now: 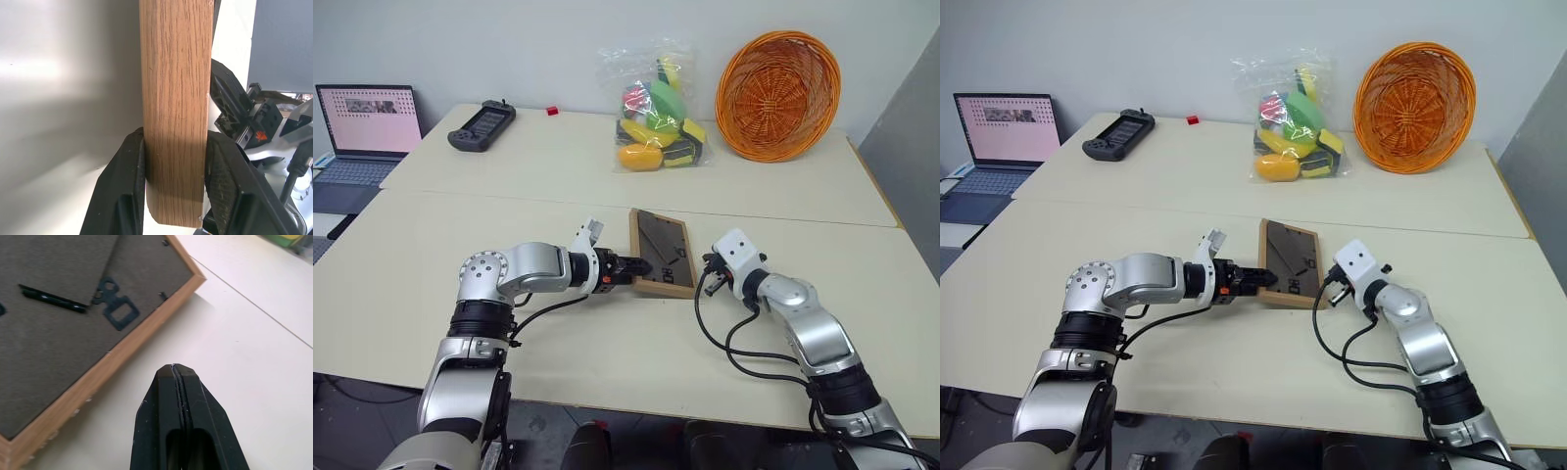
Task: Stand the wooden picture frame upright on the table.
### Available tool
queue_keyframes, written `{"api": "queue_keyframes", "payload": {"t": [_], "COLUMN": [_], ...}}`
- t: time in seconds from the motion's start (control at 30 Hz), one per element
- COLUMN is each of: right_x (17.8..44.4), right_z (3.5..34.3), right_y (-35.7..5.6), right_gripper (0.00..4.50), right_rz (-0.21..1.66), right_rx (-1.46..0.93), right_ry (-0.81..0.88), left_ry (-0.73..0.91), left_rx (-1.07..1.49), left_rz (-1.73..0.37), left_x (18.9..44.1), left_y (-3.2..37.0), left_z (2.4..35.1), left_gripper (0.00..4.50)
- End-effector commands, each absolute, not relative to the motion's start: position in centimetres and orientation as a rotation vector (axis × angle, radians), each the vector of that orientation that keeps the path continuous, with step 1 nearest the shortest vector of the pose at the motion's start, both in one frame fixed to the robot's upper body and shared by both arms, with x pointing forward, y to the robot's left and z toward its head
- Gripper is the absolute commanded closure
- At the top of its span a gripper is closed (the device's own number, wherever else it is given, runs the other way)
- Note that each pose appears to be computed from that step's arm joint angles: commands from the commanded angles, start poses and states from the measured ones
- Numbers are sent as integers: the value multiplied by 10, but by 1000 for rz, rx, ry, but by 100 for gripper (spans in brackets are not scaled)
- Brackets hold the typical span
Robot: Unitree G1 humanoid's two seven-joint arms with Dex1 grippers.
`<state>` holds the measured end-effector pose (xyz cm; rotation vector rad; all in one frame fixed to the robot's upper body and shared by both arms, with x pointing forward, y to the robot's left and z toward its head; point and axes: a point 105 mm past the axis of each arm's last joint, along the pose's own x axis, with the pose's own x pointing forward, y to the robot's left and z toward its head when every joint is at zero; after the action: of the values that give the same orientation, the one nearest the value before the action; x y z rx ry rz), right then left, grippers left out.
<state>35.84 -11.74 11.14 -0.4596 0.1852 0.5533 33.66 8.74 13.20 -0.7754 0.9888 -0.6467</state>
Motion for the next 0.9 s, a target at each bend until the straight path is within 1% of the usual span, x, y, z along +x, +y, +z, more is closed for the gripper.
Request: {"api": "queue_keyframes", "payload": {"t": [0.03,0.1,0.23,0.3,0.43,0.5,0.6,0.7,0.77,0.83,0.9], "right_x": [359,358,358,356,354,354,354,355,358,359,358], "right_z": [136,138,136,134,131,129,128,134,142,149,158], "right_y": [-118,-119,-126,-125,-123,-123,-128,-135,-145,-153,-162], "right_gripper": [450,450,450,450,450,450,450,450,450,450,450], "right_rz": [551,556,548,552,558,561,556,530,485,448,412], "right_rx": [-491,-513,-495,-492,-488,-498,-534,-611,-734,-860,-977], "right_ry": [87,75,90,93,99,101,87,36,-39,-112,-191], "left_ry": [997,978,914,927,937,921,879,848,857,868,885], "left_rx": [-729,-728,-758,-717,-725,-743,-771,-745,-691,-632,-598], "left_rz": [-625,-653,-749,-755,-798,-843,-927,-996,-1036,-1059,-1022], "left_x": [339,339,342,340,336,336,339,337,330,324,324], "left_y": [93,93,90,87,88,89,95,100,106,112,125], "left_z": [128,134,155,153,153,161,183,200,208,210,207], "left_gripper": [311,317,320,320,320,320,320,320,320,320,320]}}
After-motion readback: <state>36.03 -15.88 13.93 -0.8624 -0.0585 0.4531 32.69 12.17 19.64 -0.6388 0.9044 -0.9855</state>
